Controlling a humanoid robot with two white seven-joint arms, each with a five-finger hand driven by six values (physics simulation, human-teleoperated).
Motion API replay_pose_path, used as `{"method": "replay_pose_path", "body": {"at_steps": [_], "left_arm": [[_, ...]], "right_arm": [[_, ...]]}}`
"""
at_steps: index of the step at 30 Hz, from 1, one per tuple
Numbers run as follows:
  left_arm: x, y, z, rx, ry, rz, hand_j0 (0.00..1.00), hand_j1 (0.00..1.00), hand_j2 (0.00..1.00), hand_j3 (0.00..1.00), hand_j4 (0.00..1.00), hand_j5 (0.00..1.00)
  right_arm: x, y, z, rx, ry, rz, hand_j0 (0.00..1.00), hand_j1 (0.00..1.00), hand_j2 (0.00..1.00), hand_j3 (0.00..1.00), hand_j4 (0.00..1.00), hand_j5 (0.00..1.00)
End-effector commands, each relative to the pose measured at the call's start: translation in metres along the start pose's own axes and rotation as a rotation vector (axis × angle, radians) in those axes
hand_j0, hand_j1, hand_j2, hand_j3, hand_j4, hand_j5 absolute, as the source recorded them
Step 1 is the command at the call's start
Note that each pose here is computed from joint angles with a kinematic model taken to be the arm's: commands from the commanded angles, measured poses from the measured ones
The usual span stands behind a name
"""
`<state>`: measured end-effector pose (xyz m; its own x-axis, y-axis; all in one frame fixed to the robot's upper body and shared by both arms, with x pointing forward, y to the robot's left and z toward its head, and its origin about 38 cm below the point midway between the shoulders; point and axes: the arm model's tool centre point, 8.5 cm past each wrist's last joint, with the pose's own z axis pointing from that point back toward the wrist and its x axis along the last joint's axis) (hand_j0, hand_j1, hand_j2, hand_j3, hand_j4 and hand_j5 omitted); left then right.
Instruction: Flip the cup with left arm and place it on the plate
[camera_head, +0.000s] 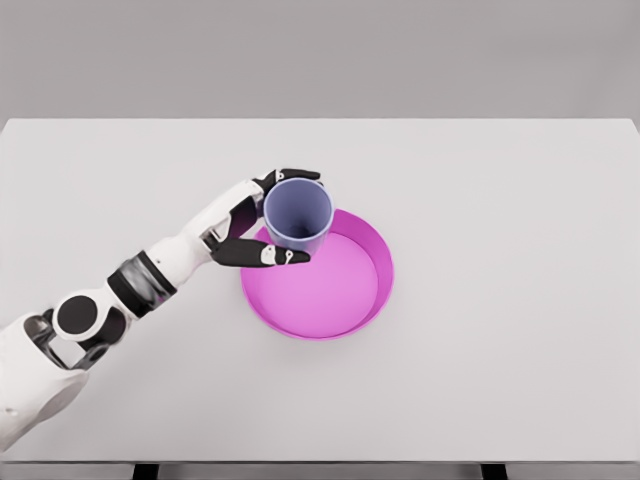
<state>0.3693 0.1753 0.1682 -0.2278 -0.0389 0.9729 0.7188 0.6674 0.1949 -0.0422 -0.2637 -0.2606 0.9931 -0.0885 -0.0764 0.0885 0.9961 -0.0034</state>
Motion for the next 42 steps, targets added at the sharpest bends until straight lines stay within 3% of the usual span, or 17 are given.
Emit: {"method": "replay_pose_path", "body": {"at_steps": [1, 5, 16, 42], "left_arm": [[0.000, -0.003, -0.002, -0.001, -0.007, 0.001, 0.80, 0.80, 0.80, 0.80, 0.80, 0.80], [-0.009, -0.009, 0.001, 0.002, 0.002, 0.016, 0.80, 0.80, 0.80, 0.80, 0.80, 0.80], [-0.034, -0.003, -0.004, 0.052, -0.001, 0.033, 0.80, 0.80, 0.80, 0.80, 0.80, 0.80], [-0.053, -0.028, -0.008, 0.052, -0.012, 0.076, 0.81, 0.81, 0.81, 0.81, 0.81, 0.81]], "right_arm": [[0.000, 0.000, 0.000, -0.001, 0.000, 0.000, 1.00, 1.00, 1.00, 1.00, 1.00, 1.00], [0.000, 0.000, 0.000, 0.001, 0.000, 0.000, 1.00, 1.00, 1.00, 1.00, 1.00, 1.00], [0.000, 0.000, 0.000, -0.001, 0.000, 0.000, 1.00, 1.00, 1.00, 1.00, 1.00, 1.00], [0.000, 0.000, 0.000, -0.001, 0.000, 0.000, 1.00, 1.00, 1.00, 1.00, 1.00, 1.00]]}}
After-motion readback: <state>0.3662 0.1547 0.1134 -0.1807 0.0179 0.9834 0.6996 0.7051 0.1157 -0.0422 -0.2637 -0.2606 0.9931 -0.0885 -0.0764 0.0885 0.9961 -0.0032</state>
